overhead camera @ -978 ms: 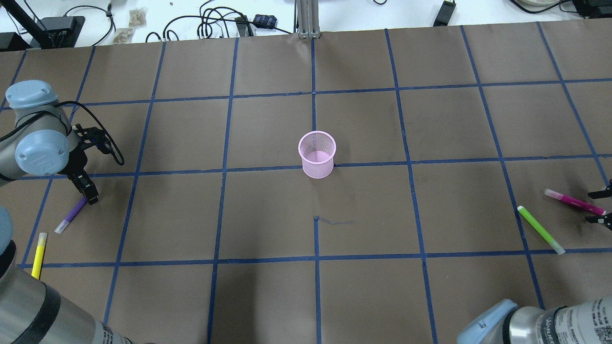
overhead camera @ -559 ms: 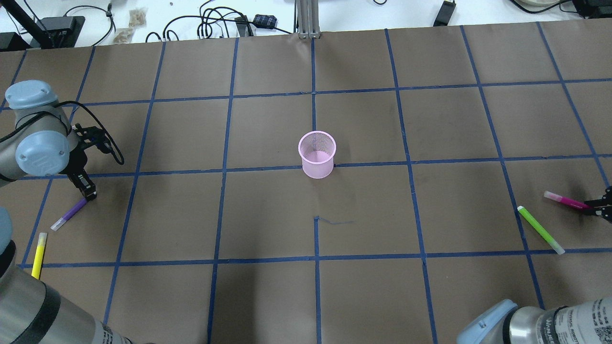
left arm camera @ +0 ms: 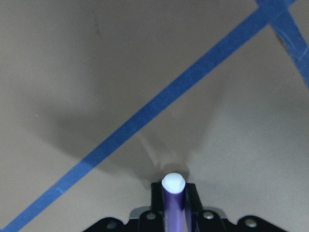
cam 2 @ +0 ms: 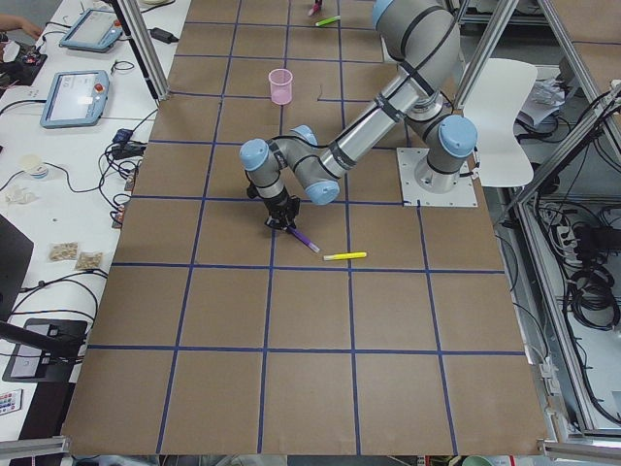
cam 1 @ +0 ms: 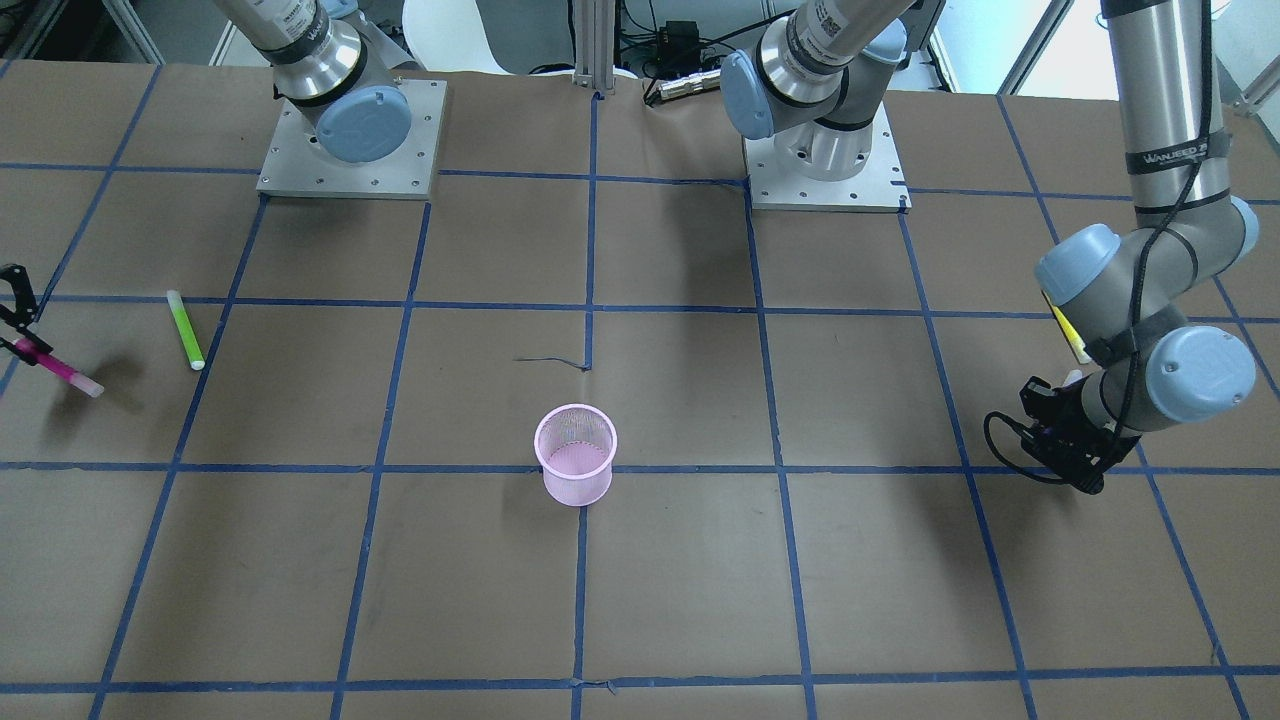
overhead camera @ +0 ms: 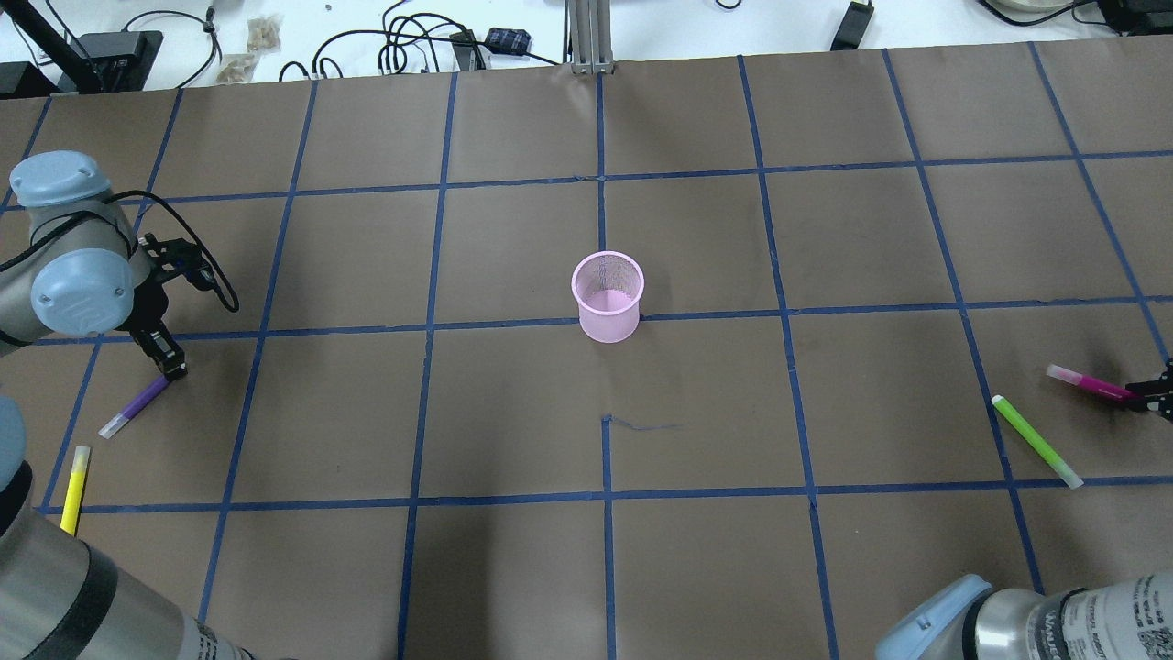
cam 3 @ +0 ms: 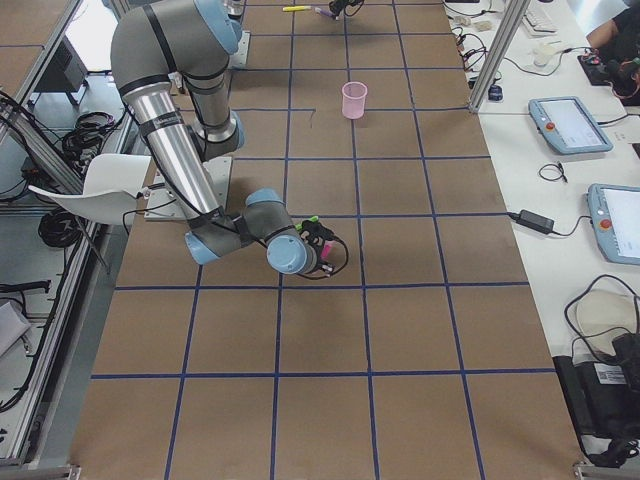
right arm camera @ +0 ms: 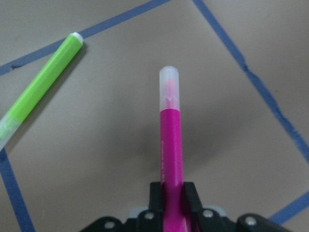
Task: Insert purple and pink pens into pink cup
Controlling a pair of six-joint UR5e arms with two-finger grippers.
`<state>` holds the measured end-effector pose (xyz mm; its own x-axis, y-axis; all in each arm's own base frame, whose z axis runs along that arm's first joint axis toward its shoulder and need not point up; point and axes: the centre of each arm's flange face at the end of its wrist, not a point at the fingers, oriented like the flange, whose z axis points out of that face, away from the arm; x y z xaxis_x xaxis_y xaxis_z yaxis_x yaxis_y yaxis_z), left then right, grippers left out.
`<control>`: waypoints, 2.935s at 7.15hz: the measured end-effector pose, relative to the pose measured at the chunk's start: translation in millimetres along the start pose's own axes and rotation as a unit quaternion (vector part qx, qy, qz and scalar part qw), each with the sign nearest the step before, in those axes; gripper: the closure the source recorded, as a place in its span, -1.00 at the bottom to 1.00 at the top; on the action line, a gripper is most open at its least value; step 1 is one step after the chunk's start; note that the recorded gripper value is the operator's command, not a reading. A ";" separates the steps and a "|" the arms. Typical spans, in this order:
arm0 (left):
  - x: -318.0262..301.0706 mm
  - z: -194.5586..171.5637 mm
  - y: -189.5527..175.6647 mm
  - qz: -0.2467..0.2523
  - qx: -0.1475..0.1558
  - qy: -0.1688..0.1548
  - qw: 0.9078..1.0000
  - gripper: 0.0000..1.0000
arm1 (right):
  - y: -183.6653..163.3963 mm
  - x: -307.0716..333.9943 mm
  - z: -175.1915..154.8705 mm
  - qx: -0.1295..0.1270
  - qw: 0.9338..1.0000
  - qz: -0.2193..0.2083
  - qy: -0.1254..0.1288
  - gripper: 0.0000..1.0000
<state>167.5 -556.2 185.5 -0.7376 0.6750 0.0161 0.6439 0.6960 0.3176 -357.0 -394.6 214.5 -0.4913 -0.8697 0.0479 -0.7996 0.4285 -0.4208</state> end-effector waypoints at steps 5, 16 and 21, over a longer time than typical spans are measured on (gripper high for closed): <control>34.7 -62.6 -12.6 -0.008 0.035 -0.018 0.999 1.00 | -266.3 -28.8 -74.3 -0.062 0.997 0.045 0.017 0.88; 97.1 -146.8 -9.1 -0.046 0.215 0.076 0.973 1.00 | -657.3 -249.9 135.0 -0.294 0.940 0.153 0.087 0.76; 120.0 -166.2 -24.6 -0.067 0.228 0.081 0.968 1.00 | -666.7 -251.2 185.5 -0.286 0.942 0.145 0.095 -1.00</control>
<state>29.4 -533.0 337.3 -0.8195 0.5492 0.1640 0.5352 0.8356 -0.1238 363.6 -507.3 314.9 -0.7279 -0.6586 0.1907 -0.6503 0.7513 0.1127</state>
